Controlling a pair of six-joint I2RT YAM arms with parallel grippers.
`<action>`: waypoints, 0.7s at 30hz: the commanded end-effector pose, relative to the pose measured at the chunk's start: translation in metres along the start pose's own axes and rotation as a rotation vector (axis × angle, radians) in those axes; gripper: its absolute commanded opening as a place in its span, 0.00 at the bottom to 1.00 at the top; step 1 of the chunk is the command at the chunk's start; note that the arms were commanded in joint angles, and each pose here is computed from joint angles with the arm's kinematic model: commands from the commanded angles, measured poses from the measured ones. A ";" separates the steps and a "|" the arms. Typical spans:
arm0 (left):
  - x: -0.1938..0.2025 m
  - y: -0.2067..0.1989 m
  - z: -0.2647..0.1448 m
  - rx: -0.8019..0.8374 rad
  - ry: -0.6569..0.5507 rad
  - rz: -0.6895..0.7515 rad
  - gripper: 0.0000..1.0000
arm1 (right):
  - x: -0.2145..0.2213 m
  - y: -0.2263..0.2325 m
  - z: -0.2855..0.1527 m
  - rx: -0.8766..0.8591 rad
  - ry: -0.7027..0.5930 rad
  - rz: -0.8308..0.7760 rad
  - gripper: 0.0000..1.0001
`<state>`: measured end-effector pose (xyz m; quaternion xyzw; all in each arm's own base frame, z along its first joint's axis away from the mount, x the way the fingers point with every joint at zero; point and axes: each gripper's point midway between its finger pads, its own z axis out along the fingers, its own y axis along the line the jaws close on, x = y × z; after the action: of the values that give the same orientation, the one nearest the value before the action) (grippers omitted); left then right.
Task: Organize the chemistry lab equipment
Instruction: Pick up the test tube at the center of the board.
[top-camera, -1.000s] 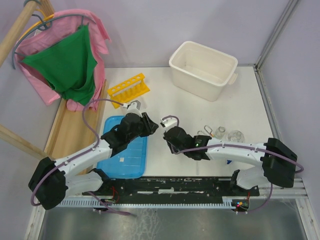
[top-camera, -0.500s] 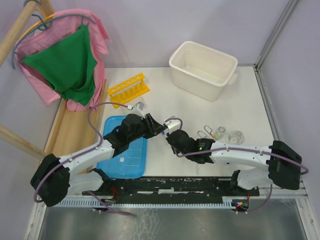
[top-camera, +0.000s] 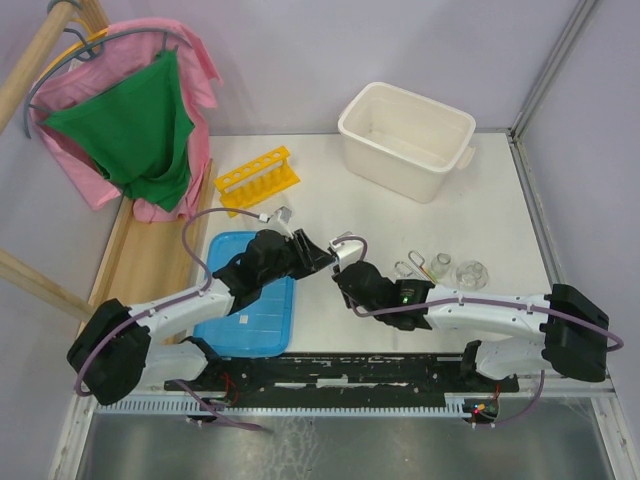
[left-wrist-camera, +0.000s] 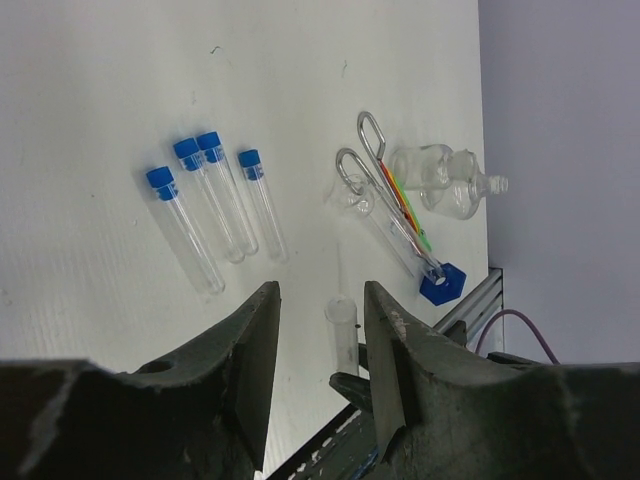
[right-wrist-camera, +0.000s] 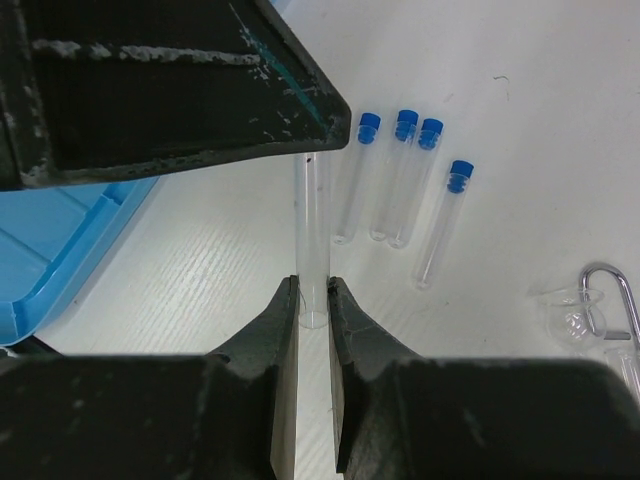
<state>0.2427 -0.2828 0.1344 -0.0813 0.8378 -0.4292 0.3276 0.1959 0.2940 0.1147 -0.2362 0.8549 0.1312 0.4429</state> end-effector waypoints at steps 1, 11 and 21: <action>-0.004 -0.016 0.004 0.067 -0.010 -0.026 0.46 | -0.015 0.007 -0.002 -0.017 -0.057 0.014 0.16; 0.000 -0.017 0.006 0.077 0.005 -0.024 0.31 | -0.014 0.011 0.002 -0.021 -0.045 -0.001 0.17; 0.005 -0.012 0.008 0.058 0.033 -0.005 0.06 | -0.015 0.011 0.004 -0.006 -0.044 -0.006 0.17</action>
<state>0.2426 -0.2900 0.1298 -0.0763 0.8375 -0.4393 0.3159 0.1942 0.2982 0.1079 -0.2462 0.8545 0.1270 0.4395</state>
